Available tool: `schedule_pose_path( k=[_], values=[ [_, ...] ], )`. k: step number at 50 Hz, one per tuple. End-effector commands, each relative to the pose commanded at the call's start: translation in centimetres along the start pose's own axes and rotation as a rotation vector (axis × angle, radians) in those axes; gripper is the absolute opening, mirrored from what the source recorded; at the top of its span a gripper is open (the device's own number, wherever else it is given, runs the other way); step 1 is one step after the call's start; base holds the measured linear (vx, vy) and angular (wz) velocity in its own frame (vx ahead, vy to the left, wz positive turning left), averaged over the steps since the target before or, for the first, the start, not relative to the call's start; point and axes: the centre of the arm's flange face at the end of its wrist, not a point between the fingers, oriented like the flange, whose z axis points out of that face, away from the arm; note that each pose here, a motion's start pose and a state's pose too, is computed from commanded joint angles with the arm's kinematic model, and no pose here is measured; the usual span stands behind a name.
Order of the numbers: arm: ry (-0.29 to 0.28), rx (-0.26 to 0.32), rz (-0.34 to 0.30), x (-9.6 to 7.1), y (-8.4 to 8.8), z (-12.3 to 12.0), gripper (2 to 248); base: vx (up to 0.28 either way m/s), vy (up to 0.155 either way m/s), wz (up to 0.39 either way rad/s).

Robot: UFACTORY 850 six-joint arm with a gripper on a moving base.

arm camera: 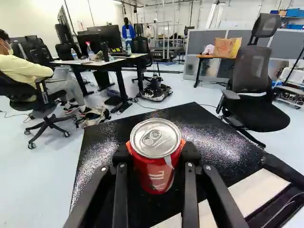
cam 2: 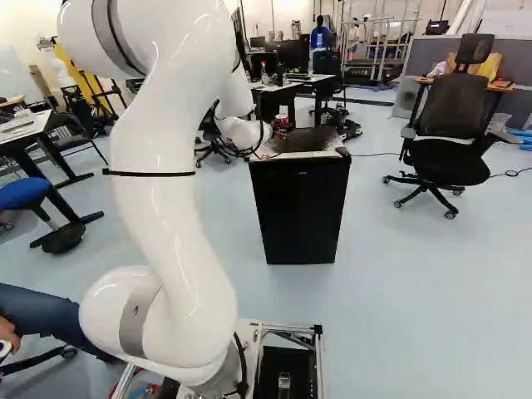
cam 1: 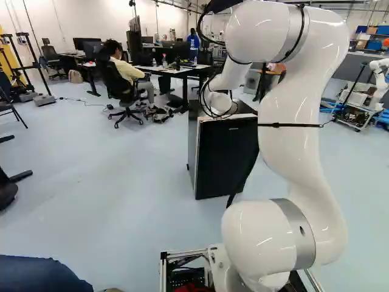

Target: Grab a drink from the fridge

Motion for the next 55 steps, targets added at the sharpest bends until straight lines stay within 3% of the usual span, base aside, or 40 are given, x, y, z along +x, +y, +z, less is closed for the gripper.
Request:
schedule_pose_path(
  k=[28,55],
  values=[
    [-0.011,0.033,-0.017,-0.4,0.2,-4.3,99,0.0,0.0,0.0],
    [-0.03,0.09,-0.043,-2.0,0.9,-11.5,99,0.0,0.0,0.0]
  ],
)
